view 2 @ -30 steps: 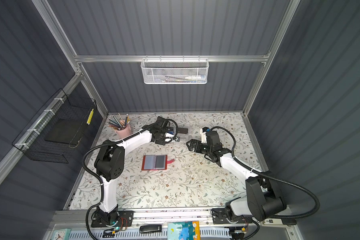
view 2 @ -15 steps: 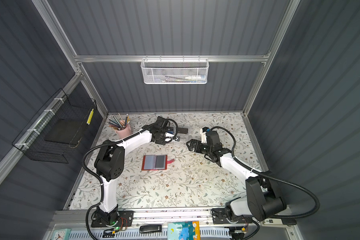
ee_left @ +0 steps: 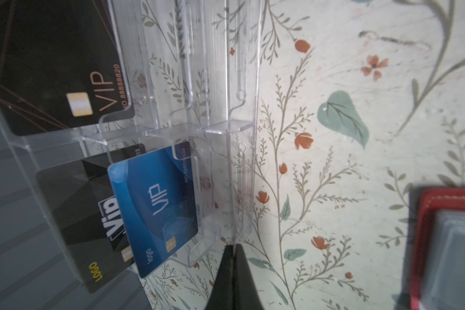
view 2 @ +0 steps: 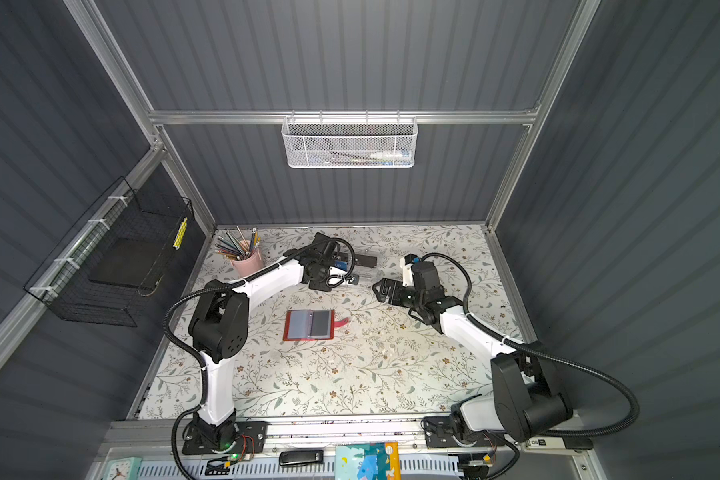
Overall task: Take the credit cards out of the card holder
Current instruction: Place the credit card in the storage box.
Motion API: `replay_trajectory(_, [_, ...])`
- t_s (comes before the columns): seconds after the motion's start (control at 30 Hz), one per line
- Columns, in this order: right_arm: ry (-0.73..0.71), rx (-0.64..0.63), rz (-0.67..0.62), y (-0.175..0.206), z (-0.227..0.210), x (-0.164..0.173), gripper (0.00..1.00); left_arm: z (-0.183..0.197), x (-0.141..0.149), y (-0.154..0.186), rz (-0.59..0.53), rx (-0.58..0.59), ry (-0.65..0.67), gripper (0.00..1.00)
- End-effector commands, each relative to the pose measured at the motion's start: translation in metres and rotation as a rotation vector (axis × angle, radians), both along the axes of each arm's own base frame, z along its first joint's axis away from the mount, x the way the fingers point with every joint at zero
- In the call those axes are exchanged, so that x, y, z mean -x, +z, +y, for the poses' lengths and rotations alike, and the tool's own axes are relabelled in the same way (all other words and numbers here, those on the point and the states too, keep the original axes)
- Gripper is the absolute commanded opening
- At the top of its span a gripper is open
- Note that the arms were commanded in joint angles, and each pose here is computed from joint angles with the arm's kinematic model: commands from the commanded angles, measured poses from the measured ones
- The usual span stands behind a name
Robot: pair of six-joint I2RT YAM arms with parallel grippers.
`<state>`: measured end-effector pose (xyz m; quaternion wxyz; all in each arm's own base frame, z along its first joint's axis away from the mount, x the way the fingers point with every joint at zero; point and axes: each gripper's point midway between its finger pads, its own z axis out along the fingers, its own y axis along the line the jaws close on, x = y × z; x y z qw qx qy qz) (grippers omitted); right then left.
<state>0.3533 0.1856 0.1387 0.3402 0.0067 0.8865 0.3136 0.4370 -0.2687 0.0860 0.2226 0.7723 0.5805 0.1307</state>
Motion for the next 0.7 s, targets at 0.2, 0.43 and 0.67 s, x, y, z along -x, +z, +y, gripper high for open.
replay_trajectory(0.2, [0.032, -0.003, 0.010, -0.003, 0.012, 0.000, 0.99, 0.005, 0.000, 0.030, -0.027, -0.064, -0.036, 0.00])
replay_trajectory(0.43, [0.034, 0.000, 0.013, -0.005, 0.012, 0.001, 0.99, 0.007, -0.005, 0.020, -0.035, -0.131, -0.043, 0.00])
replay_trajectory(0.67, [0.033, -0.002, 0.007, -0.004, 0.012, 0.000, 0.99, -0.002, -0.008, 0.016, -0.038, -0.152, -0.060, 0.00])
